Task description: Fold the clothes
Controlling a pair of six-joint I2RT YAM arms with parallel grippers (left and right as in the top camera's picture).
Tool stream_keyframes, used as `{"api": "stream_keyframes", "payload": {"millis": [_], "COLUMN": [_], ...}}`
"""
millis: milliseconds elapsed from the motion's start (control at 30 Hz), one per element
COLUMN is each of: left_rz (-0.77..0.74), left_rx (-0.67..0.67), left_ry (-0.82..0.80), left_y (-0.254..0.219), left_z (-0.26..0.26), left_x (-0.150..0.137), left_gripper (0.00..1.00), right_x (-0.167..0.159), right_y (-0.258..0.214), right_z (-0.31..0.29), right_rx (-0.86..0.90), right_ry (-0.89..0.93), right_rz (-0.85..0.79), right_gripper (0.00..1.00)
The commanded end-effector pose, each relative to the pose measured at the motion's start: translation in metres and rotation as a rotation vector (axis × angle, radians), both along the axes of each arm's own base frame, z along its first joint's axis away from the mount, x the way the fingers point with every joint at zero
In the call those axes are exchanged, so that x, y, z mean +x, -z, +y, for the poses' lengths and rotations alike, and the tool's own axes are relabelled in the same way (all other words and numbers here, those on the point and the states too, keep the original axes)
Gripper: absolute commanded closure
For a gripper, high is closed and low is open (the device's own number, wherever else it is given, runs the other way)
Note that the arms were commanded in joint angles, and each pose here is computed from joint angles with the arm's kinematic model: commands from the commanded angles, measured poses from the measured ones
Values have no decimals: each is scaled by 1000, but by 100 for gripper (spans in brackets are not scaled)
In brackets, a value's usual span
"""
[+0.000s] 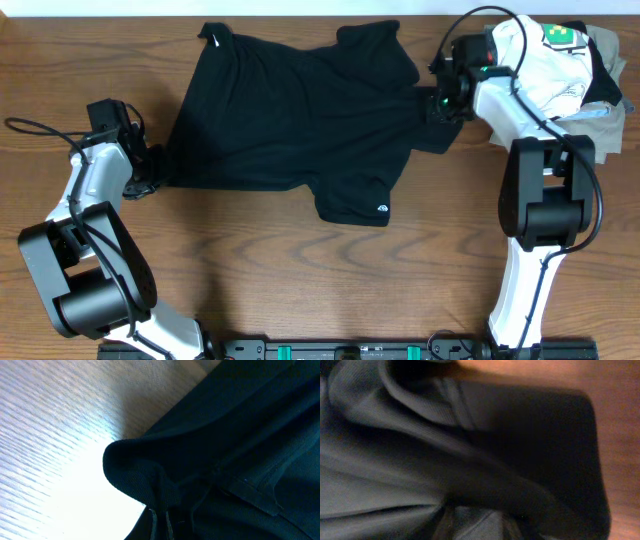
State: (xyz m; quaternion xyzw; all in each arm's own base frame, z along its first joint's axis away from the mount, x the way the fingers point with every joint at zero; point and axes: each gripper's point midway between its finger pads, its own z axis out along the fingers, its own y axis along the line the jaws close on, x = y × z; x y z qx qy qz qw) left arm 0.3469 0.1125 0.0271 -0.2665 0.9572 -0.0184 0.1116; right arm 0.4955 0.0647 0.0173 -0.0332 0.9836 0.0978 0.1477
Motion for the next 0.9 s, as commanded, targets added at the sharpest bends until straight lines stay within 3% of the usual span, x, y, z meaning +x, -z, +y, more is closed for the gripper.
{"api": "stream_keyframes", "payload": {"millis": [0,67,133,367,633,867], "left_rz": [5,9,18,79,109,95], "left_rx": [-16,-18,-21,-41,-49,-11], "left_ry": [-18,-18,-18,-13,-10,-14], "left_y": [-1,-1,-1,1,2,1], "left_z": [-2,-3,-3,-9,-11,-3], "left_x": [-4,-5,-7,-22,-30,-26], "left_gripper": [94,94,94,94,93,67], "right_x": [11,3,-8,-69,-124,-166], "right_y": [-26,-43,-60,-92,-70,-21], "right_z": [-2,8,20,55,86,117], "right_rx": [-9,22,47,127,110,37], "right_ry": [-23,-43,-65,-132,-210,-270], "right_rz": [-18,17,52,220,406,489], "right_gripper": [45,35,31,29,35,38]}}
